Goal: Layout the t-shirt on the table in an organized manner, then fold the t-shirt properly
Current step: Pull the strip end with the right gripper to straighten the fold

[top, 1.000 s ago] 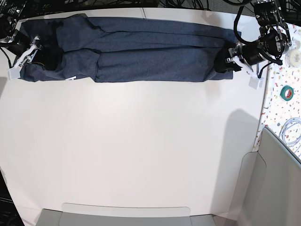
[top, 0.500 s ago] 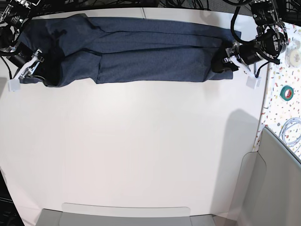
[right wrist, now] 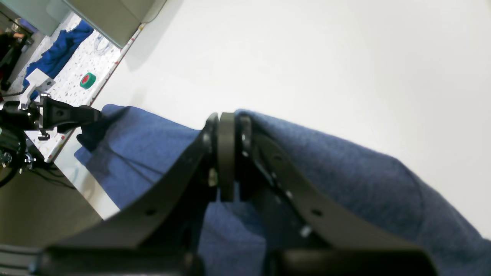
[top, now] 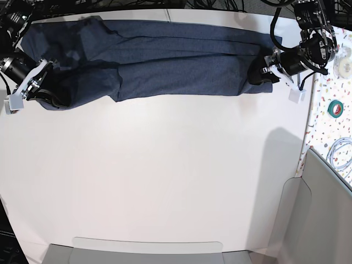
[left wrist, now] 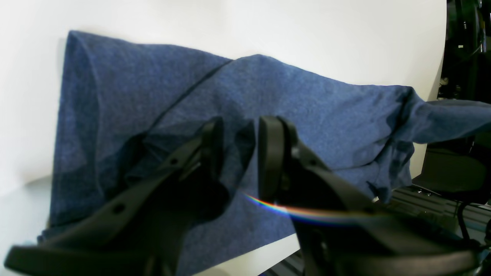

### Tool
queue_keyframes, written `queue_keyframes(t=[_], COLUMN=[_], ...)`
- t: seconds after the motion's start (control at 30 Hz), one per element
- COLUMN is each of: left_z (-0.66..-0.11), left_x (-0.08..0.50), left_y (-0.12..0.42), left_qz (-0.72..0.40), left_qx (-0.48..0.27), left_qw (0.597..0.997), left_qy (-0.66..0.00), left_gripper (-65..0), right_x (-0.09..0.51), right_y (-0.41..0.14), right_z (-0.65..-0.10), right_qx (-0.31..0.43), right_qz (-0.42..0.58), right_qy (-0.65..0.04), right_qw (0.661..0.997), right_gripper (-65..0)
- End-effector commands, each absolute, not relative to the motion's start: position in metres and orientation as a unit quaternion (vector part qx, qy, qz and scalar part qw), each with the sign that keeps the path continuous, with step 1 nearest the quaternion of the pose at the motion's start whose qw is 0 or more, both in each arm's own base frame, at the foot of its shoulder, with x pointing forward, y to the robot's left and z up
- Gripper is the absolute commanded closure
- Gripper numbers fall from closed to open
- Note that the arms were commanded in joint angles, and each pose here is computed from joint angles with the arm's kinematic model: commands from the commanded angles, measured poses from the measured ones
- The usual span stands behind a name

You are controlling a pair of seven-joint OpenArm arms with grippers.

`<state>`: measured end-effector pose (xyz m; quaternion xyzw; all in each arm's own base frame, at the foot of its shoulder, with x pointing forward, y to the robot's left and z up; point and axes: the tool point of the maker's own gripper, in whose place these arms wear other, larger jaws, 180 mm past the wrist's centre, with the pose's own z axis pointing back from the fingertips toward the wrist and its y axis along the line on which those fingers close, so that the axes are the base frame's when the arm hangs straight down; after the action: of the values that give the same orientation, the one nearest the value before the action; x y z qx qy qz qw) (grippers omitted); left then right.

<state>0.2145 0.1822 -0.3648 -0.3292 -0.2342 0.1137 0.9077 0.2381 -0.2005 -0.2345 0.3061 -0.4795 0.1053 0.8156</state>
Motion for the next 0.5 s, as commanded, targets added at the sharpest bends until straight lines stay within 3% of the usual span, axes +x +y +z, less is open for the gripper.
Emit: queue_keyframes(t=[0.0, 0.47], left_z=[-0.355, -0.356], left_x=[0.221, 0.22], left_y=[0.184, 0.183], left_qz=[0.107, 0.105], left_qx=[-0.332, -0.332], left_qw=[0.904, 0.904], left_qy=[-0.249, -0.246], left_gripper=[-13.9, -13.9], right_x=[0.237, 0.196], right_y=[-0.2, -0.203], right_z=[-0.223, -0.262], right_qx=[0.306, 0.307], right_qz=[0.118, 0.095], right_qy=[-0.495, -0.42], right_qw=[0.804, 0.849], right_gripper=[0.0, 0.0])
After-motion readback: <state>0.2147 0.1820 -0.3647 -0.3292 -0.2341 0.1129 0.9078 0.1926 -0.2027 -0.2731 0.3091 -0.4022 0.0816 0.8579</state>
